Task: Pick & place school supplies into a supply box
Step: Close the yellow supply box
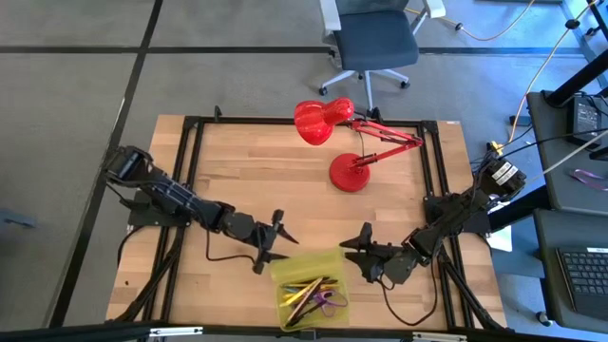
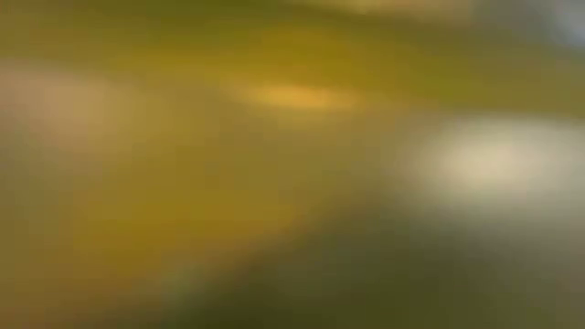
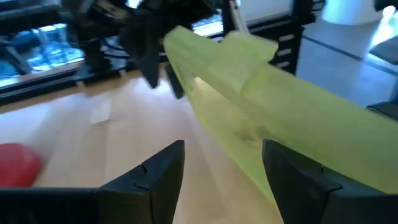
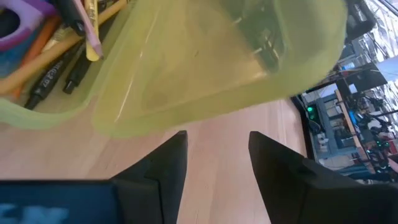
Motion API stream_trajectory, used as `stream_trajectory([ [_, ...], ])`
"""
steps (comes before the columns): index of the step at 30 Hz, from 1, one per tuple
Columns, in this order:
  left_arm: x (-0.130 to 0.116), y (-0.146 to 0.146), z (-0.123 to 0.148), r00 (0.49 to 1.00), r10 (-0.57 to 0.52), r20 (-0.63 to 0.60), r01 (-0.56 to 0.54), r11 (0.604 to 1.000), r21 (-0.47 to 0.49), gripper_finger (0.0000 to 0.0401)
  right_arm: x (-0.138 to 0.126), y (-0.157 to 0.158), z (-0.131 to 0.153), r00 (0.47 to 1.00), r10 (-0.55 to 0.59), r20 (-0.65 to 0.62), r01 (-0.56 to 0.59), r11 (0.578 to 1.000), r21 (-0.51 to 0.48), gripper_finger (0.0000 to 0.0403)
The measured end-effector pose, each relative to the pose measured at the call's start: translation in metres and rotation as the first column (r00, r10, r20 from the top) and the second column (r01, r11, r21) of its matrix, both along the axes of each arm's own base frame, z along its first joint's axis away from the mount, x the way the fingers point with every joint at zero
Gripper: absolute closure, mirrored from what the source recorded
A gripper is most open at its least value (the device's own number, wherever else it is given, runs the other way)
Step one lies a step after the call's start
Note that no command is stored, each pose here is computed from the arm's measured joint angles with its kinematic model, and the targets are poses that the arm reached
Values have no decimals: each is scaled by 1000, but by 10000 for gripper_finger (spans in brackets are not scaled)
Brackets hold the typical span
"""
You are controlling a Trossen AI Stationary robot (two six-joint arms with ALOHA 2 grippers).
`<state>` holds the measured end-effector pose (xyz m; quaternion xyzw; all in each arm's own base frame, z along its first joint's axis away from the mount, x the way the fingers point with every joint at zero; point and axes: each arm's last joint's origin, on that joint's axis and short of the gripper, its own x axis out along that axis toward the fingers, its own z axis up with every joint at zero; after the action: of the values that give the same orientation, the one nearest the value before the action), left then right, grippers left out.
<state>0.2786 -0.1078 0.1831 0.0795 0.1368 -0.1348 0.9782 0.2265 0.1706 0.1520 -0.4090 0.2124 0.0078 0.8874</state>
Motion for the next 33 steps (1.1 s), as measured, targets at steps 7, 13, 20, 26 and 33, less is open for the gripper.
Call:
stream_trajectory([
  [7, 14, -17, 0, 998, -65, -18, 65, 997, -29, 194, -1, 0, 1, 999, -35, 18, 36, 999, -21, 226],
  [13, 17, -34, -1, 995, -87, -44, 82, 991, -107, 193, -11, 7, 3, 987, -133, 95, 141, 986, -88, 226],
  [20, 20, -58, -12, 987, -111, -113, 84, 971, -224, 194, -24, 23, 16, 932, -250, 263, 264, 964, -19, 226],
  [26, 33, -81, -38, 974, -127, -189, 77, 965, -252, 194, -30, 32, 26, 893, -300, 335, 284, 954, 97, 226],
  [33, 45, -99, -57, 963, -131, -236, 58, 955, -293, 192, -32, 36, 34, 876, -313, 368, 252, 946, 204, 226],
])
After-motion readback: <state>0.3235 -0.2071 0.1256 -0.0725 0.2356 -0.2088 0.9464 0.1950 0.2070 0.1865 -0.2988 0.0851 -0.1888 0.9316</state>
